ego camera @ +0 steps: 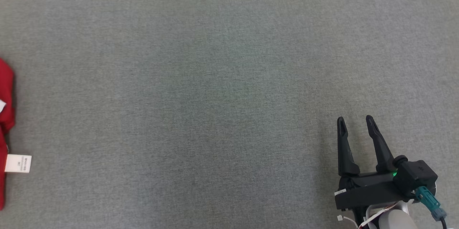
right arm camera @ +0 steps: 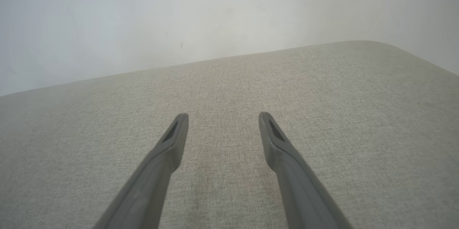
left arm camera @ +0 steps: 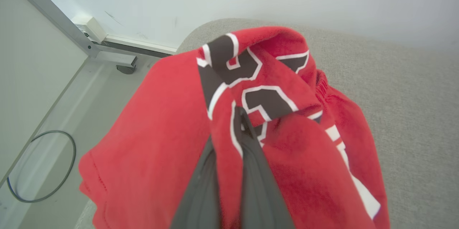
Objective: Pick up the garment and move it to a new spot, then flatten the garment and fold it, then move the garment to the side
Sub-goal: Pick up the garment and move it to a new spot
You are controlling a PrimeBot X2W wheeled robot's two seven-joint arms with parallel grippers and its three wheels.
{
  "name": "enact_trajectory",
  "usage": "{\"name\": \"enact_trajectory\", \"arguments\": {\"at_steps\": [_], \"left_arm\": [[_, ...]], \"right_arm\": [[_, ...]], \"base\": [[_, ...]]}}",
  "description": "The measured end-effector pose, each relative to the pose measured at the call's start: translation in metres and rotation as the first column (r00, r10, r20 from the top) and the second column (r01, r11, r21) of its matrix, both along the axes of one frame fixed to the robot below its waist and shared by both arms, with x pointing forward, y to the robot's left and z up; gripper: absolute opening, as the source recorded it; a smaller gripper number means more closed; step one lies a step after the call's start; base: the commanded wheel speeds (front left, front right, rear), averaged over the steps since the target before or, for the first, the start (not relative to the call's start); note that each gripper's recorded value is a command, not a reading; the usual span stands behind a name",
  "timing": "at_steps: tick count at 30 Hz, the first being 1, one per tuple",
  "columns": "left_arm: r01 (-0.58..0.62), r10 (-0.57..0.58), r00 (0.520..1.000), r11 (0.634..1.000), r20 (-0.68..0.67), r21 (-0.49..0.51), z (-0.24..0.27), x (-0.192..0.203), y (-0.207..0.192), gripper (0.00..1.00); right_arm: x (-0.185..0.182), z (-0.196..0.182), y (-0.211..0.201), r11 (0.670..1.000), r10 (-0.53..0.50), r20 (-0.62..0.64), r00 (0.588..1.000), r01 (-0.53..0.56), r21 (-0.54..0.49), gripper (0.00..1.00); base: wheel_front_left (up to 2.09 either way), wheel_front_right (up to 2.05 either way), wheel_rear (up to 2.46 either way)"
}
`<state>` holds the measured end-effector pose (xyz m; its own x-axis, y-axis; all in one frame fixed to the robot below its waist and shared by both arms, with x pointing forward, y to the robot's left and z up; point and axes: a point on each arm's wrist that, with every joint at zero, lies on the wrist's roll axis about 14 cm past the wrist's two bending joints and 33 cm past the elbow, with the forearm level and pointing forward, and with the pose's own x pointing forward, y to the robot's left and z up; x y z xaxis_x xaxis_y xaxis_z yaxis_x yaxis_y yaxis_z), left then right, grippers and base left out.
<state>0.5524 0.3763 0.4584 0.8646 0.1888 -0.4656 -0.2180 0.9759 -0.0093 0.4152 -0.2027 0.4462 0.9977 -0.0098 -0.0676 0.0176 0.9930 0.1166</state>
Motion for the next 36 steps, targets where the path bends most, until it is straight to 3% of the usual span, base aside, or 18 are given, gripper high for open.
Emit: {"name": "enact_trajectory", "arguments": {"at_steps": [4,9,12,20,26,27,31,36], "left_arm": [[-0.012,0.011,0.997,1.000,0.071,0.015,0.017,-0.001,0.006,0.00],[-0.022,0.016,0.966,1.000,0.258,0.021,0.067,0.004,0.010,0.00],[-0.026,0.027,0.923,1.000,0.384,-0.008,0.106,0.005,0.010,0.00],[0.068,-0.080,0.760,0.997,0.645,0.043,0.216,0.000,-0.016,0.00],[0.201,-0.210,0.624,0.974,0.753,0.105,0.278,-0.004,-0.069,0.00],[0.257,-0.249,0.576,0.959,0.778,0.117,0.292,-0.002,-0.093,0.00],[0.370,-0.303,0.509,0.922,0.806,0.114,0.306,0.001,-0.145,0.00],[0.515,-0.369,0.418,0.849,0.830,0.117,0.317,-0.003,-0.217,0.00]], "right_arm": [[-0.001,0.000,0.003,1.000,0.009,-0.001,1.000,-0.009,0.002,1.00],[-0.001,0.002,0.011,1.000,0.031,0.004,1.000,-0.031,0.006,1.00],[-0.001,0.006,0.017,0.999,0.046,0.015,0.999,-0.047,0.012,1.00],[-0.007,0.015,0.029,0.997,0.077,0.036,0.996,-0.078,0.020,1.00],[-0.014,0.023,0.029,0.997,0.077,0.053,0.996,-0.078,0.022,1.00],[-0.017,0.024,0.024,0.998,0.062,0.057,0.996,-0.064,0.024,1.00],[-0.026,0.026,0.015,0.999,0.035,0.058,0.998,-0.037,0.029,1.00],[-0.042,0.025,0.000,0.999,-0.014,0.049,0.999,0.012,0.035,1.00]], "base": [[0.00,0.00,0.00],[0.00,0.00,0.00],[0.00,0.00,0.00],[0.00,0.00,0.00],[0.00,0.00,0.00],[0.00,0.00,0.00],[0.00,0.00,0.00],[0.00,0.00,0.00]]}}
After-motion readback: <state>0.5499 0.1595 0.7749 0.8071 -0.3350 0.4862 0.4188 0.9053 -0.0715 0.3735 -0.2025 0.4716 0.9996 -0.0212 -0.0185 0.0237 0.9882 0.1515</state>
